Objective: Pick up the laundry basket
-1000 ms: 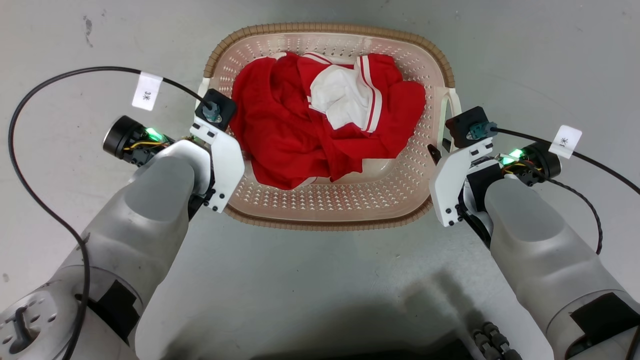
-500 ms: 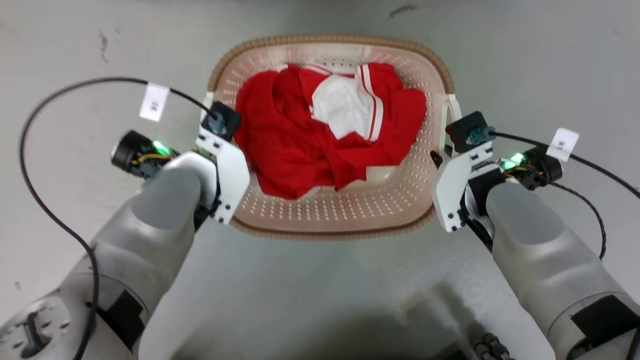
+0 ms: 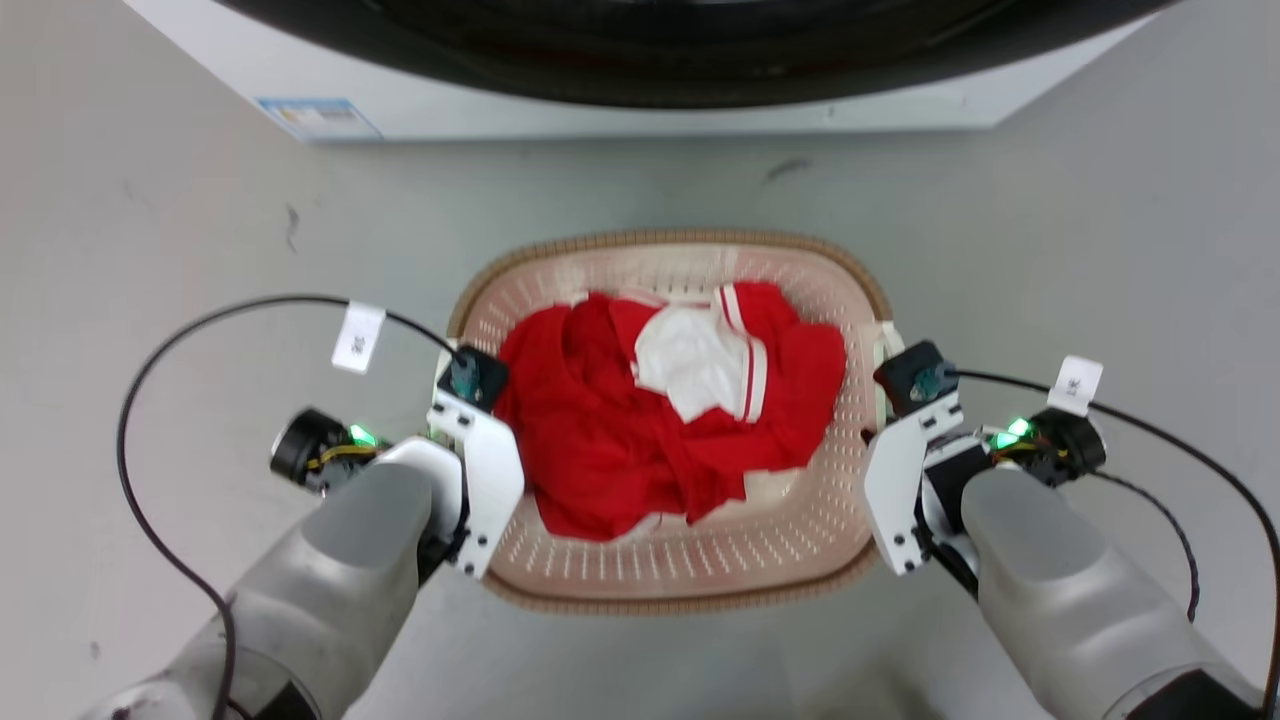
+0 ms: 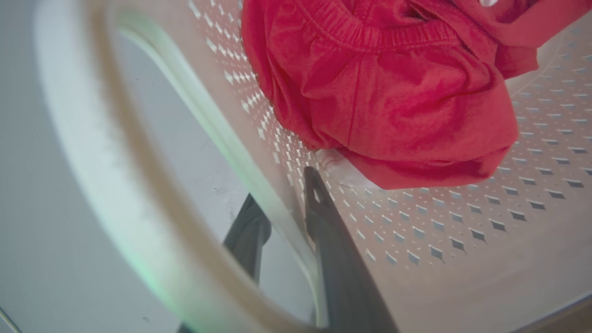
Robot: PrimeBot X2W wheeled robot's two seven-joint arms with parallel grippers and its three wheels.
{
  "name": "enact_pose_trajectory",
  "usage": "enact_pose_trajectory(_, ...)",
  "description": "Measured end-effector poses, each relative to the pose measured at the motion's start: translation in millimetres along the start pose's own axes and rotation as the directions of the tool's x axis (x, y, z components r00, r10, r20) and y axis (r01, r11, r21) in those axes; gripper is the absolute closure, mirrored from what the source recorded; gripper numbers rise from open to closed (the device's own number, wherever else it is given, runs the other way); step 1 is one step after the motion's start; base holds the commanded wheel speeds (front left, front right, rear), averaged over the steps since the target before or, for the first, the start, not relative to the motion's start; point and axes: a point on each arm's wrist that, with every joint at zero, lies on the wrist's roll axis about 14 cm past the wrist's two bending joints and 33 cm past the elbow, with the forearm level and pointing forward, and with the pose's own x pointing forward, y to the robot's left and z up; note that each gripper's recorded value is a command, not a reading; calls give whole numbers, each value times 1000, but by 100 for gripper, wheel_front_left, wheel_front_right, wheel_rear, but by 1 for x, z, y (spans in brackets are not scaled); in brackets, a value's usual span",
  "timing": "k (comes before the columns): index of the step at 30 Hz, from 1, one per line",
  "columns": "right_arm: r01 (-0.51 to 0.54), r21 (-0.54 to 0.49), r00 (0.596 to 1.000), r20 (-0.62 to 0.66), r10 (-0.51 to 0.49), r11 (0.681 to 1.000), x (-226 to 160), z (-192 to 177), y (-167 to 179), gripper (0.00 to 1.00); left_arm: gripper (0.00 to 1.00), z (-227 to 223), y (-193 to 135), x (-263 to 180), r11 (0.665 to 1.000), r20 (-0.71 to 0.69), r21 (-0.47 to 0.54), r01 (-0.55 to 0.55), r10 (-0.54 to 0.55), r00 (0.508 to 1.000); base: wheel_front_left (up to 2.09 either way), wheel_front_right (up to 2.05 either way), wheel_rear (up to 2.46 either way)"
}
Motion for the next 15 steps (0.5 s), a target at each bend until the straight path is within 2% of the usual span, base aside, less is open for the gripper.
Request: enact_pose_trajectory(15, 9, -52, 997, 71, -5, 999, -60, 6, 24, 100, 100, -24, -24, -66, 999, -15, -37, -37, 37, 999, 0, 0, 0)
